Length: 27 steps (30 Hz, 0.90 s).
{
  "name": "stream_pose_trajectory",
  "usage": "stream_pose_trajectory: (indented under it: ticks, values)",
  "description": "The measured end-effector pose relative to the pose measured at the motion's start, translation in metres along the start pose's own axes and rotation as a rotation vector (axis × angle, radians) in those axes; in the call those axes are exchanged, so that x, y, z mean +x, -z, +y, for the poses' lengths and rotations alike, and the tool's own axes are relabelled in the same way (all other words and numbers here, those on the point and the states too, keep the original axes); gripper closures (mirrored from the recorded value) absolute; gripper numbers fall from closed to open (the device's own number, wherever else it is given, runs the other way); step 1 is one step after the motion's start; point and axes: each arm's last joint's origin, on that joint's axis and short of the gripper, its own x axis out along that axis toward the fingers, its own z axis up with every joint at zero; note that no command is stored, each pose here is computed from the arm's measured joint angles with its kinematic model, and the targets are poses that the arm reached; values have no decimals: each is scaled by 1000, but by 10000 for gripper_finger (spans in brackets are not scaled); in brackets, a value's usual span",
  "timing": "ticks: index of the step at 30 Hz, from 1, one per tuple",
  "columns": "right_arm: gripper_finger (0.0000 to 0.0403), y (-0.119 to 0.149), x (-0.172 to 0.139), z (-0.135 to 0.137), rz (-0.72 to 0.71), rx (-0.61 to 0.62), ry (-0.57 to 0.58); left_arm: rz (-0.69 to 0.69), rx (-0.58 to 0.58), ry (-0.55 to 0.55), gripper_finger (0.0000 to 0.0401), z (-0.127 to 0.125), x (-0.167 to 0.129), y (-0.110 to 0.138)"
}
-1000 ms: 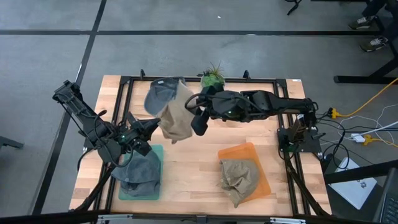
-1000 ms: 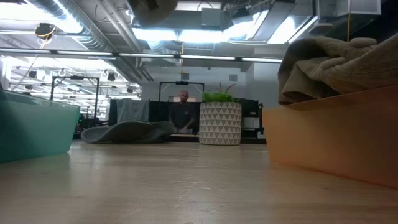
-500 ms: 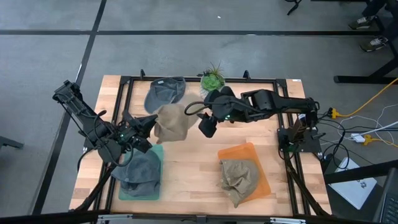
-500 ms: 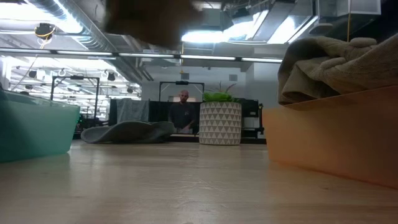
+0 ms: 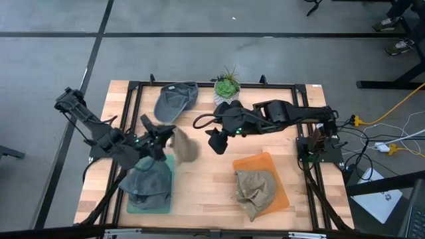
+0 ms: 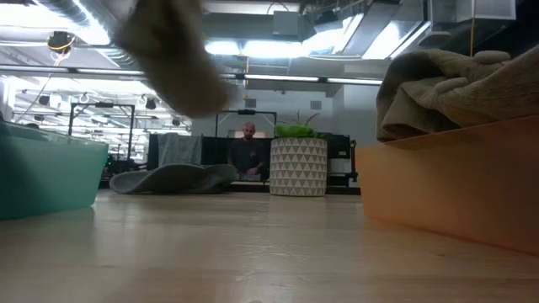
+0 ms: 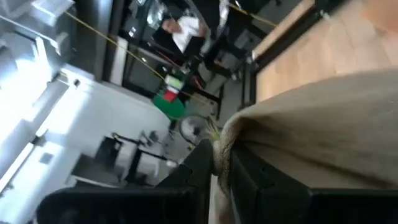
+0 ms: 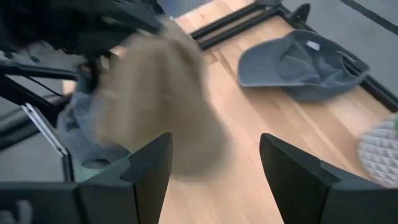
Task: Pick & Place hat
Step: Put the brown cap into the orange bin
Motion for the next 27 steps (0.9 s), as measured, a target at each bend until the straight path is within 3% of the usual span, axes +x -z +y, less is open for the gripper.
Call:
stream_pose_trajectory:
  ticks: [8, 17, 27]
  values:
    - [163, -1, 22, 12, -45, 58, -20, 97, -96, 55, 374, 4, 31, 17]
    - [163, 4, 61, 25, -82, 5, -13, 163, -203, 95, 374, 11, 54, 30]
    - [163, 17, 106, 34, -122, -20, 111, 192, -223, 101, 374, 10, 55, 34]
